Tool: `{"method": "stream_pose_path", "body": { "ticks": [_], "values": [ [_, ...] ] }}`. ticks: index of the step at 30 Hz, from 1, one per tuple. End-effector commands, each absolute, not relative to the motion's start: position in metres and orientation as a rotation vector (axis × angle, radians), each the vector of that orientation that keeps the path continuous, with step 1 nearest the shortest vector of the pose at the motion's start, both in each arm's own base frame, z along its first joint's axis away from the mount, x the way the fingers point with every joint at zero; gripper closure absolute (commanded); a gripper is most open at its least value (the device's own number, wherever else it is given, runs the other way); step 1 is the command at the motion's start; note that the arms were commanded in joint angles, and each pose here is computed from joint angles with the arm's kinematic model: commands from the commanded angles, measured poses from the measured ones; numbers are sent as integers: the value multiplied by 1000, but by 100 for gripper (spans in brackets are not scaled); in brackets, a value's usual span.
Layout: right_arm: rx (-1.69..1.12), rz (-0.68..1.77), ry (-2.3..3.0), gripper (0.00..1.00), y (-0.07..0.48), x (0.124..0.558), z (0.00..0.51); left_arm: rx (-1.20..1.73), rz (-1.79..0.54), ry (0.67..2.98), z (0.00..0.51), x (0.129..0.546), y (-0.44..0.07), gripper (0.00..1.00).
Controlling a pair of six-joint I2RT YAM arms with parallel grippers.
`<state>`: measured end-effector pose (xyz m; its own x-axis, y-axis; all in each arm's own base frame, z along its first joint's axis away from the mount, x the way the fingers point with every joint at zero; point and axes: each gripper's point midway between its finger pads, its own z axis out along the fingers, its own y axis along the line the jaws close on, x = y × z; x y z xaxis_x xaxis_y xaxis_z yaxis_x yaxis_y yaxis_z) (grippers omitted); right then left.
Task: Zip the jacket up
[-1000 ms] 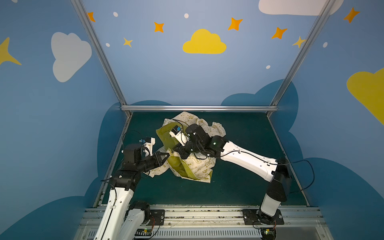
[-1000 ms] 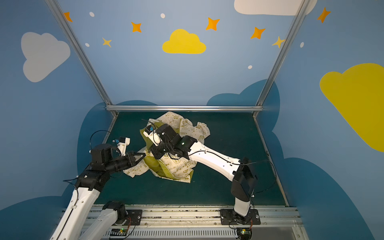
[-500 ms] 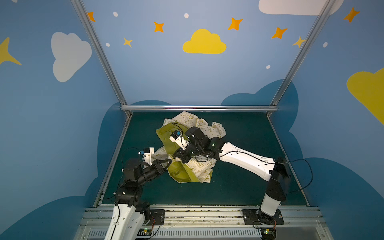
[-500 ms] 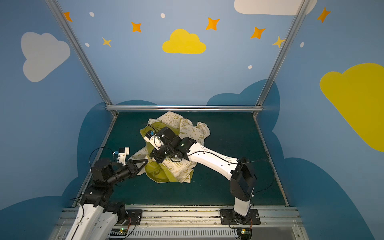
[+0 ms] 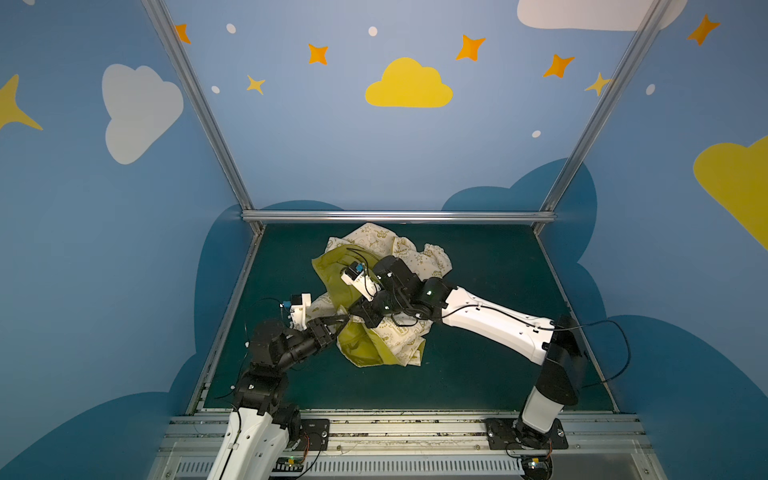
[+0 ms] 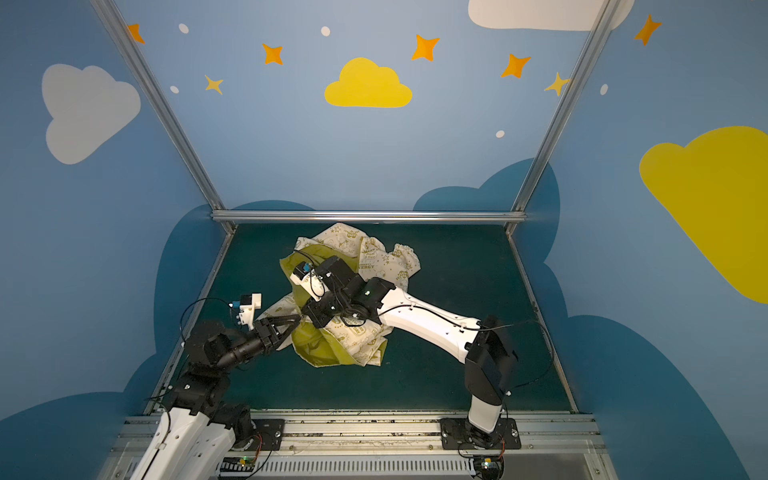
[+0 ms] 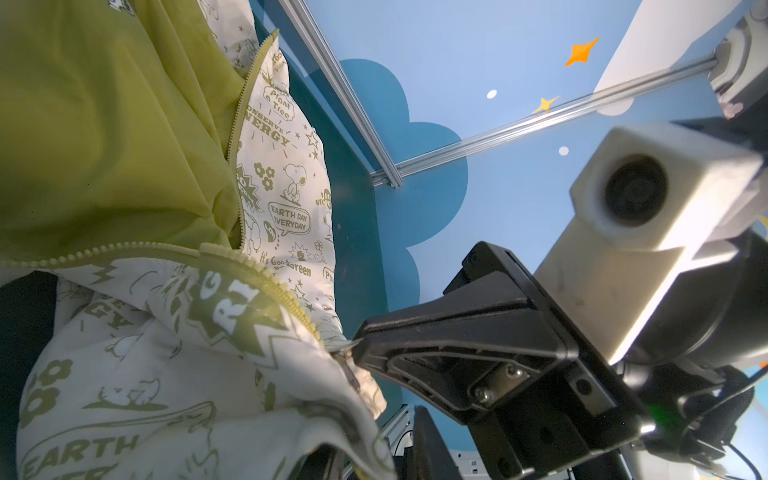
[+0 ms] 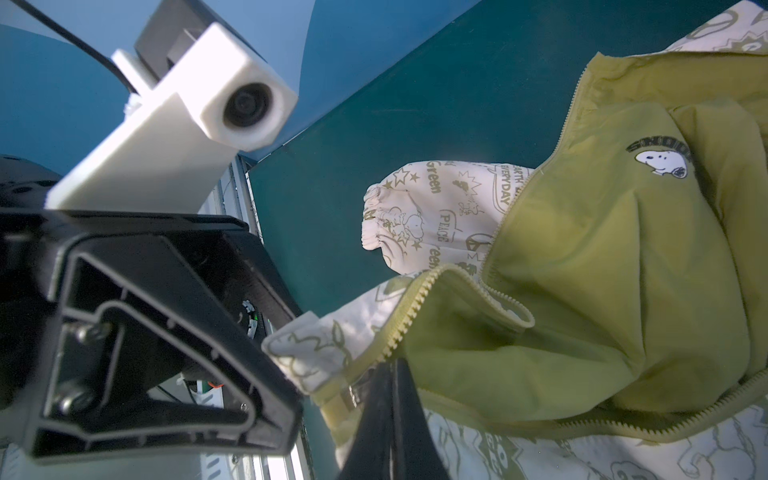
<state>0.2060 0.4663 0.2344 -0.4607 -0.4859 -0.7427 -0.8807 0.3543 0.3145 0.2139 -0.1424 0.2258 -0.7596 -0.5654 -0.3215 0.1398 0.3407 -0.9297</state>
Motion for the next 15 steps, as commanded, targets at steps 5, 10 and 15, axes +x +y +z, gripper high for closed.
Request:
{"method": "stream_pose_path", "body": {
  "ticks": [5,10,15],
  "values": [
    [-1188,1029,1985,100,468,196,265,-373,-1459,1972,224,218,-144,71],
    [-1179,1019,1970,100,465,196,264,-387,-1431,1966,223,221,-141,73],
    [-1174,1014,1968,100,462,196,265,-392,-1401,1967,224,222,-138,73]
  ]
}}
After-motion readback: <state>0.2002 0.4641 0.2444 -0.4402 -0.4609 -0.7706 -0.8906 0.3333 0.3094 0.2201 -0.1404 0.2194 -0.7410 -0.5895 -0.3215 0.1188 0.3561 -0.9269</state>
